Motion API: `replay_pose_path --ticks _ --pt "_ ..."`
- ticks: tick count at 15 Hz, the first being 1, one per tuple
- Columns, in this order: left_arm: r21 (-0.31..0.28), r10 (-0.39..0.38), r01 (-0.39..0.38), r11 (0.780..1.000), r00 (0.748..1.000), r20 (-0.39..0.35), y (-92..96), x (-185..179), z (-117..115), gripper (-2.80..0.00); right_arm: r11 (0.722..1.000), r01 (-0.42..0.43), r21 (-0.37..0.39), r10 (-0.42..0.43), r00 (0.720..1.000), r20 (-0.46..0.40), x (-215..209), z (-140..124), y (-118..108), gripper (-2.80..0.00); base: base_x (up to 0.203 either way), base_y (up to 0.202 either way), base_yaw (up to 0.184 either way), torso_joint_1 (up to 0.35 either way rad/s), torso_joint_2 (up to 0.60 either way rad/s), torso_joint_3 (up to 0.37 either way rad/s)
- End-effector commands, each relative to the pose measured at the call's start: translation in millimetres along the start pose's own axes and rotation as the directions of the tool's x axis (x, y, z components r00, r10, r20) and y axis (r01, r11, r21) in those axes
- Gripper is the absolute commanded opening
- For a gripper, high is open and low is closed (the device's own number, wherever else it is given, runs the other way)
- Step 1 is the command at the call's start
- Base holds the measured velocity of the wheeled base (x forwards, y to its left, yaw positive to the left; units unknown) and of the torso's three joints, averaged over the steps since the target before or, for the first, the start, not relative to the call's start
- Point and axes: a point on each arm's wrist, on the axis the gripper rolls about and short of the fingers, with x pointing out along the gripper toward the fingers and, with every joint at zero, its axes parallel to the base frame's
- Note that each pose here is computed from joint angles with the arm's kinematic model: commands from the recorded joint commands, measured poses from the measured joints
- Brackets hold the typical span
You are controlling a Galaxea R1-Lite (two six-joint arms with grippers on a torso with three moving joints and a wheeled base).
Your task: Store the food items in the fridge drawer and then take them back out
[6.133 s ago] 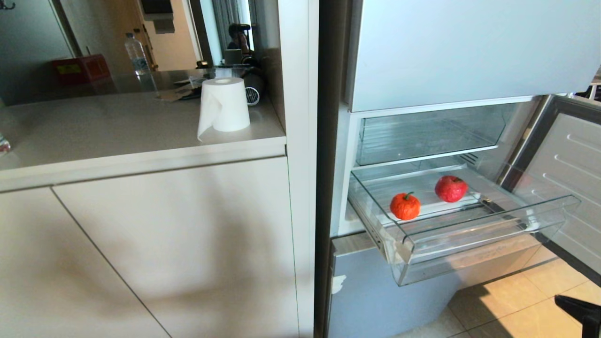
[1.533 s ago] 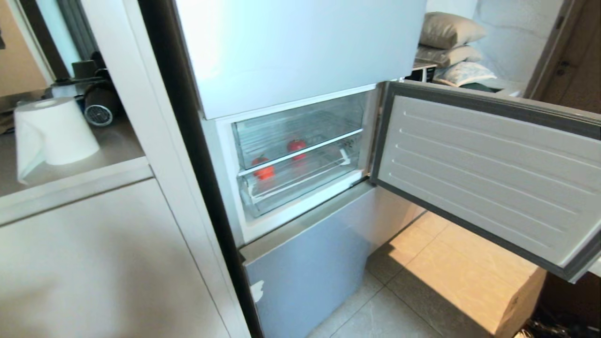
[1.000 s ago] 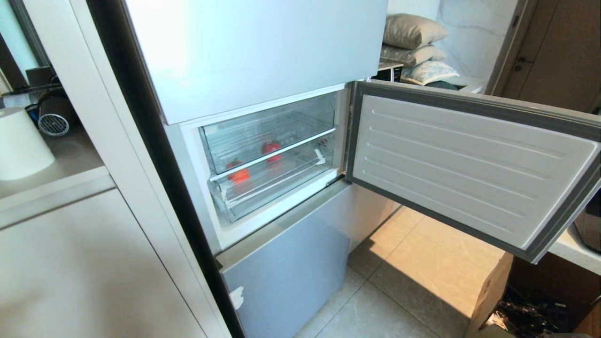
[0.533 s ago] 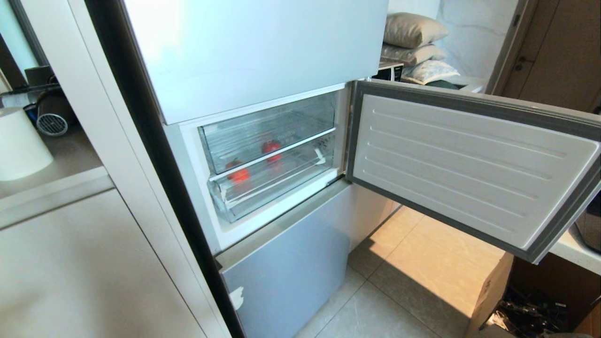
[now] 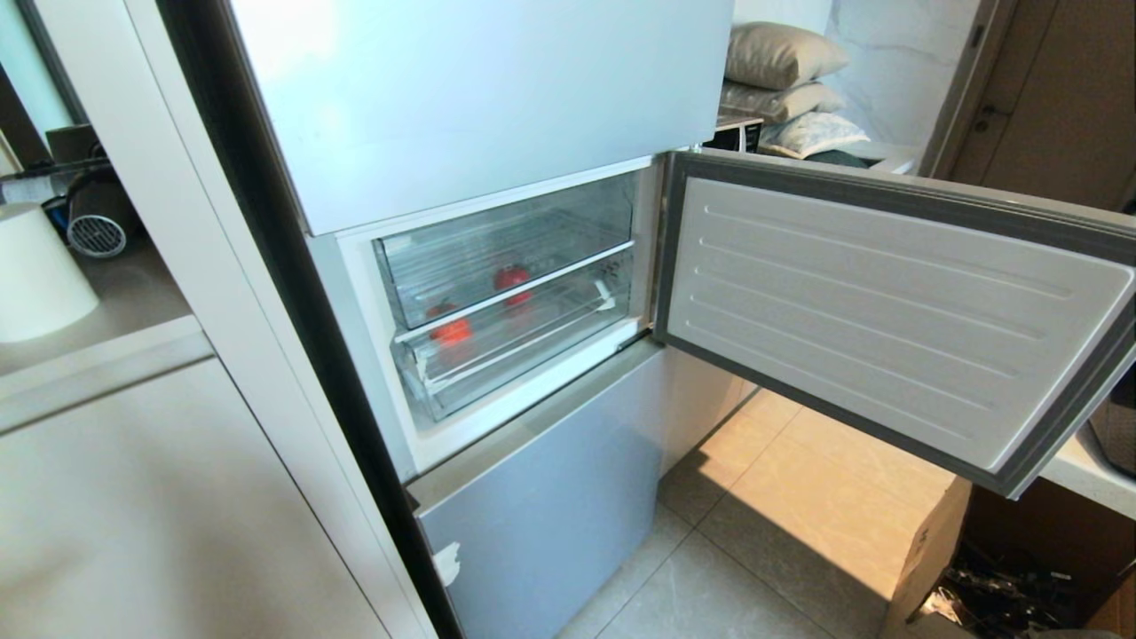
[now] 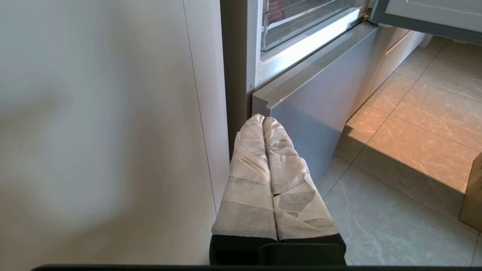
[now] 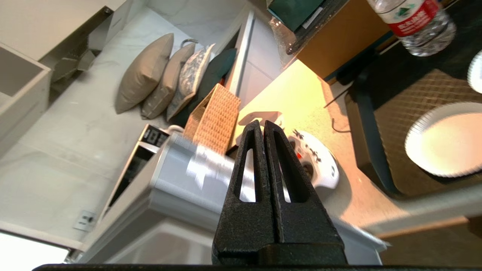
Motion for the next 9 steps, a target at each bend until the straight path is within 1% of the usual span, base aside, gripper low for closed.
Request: replay_pose_path --ticks 1,3,5,7,9 --pt "0.000 0.000 0.000 1.000 1.000 -0.001 0.0 0.0 -0.1 -2.80 0.998 0.037 0.047 -0.033 0.997 -0.076 39.4 -1.1 -35.7 -2.80 0.000 0.000 0.000 0.000 0.00 0.000" --pt "0.000 0.000 0.000 1.000 1.000 -0.001 0.0 0.0 -0.1 -2.80 0.998 0.010 0.063 -0.002 0.992 -0.129 62.5 0.5 -48.0 -2.80 0.000 0.000 0.000 0.000 0.00 0.000" --pt "0.000 0.000 0.000 1.000 1.000 -0.001 0.0 0.0 -0.1 -2.80 0.996 -0.031 0.089 0.048 0.979 -0.199 84.3 1.9 -52.4 -2.80 0.000 0.000 0.000 0.000 0.00 0.000" --pt "0.000 0.000 0.000 1.000 1.000 -0.001 0.0 0.0 -0.1 -2.80 0.986 -0.055 0.156 0.098 0.955 -0.282 103.7 -0.6 -52.3 -2.80 0.000 0.000 0.000 0.000 0.00 0.000" --pt "0.000 0.000 0.000 1.000 1.000 -0.001 0.0 0.0 -0.1 -2.80 0.978 -0.087 0.191 0.152 0.922 -0.357 120.0 -14.4 -47.9 -2.80 0.000 0.000 0.000 0.000 0.00 0.000"
